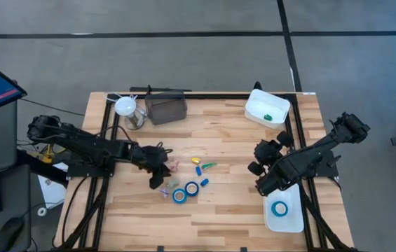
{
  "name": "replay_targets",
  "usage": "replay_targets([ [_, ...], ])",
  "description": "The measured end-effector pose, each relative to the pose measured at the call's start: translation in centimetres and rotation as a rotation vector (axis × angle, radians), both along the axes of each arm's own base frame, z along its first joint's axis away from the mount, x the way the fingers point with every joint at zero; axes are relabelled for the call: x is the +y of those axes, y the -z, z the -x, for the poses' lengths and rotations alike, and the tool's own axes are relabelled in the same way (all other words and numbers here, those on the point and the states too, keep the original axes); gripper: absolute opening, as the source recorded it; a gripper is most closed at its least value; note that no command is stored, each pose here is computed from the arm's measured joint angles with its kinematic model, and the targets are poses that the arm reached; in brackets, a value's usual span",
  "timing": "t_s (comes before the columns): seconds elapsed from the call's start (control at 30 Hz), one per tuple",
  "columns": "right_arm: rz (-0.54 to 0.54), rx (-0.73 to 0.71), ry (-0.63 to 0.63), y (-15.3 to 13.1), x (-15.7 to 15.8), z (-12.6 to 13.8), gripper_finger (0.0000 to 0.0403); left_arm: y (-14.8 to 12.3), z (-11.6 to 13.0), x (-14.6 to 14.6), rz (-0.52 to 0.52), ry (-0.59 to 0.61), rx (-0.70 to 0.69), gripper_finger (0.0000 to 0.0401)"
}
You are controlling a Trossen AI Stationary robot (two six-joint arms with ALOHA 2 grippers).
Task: Pick and place Stapler, Stapler remover, tape
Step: Put the pink staple remover into the black bin
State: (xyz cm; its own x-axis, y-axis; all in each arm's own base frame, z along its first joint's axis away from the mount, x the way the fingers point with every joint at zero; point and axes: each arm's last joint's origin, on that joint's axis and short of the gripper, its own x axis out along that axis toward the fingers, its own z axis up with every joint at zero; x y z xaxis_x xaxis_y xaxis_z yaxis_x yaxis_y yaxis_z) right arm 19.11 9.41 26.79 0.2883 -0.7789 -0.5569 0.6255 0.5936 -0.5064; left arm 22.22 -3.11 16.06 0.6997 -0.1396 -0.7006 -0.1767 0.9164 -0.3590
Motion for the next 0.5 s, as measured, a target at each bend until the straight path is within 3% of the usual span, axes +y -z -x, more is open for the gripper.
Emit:
replay_targets([
  [0.17,0.010,0.029,-0.020,0.0,0.0,0.0,0.0097,-0.9,-0.6,-0.2,-0.034,0.081,-0.074,0.0091],
  [0.5,0.069,0.063,-0.083,-0.4,-0.2,0.2,0.0097,-2.9,-2.0,-0.2,0.011,0.003,-0.301,0.0090],
])
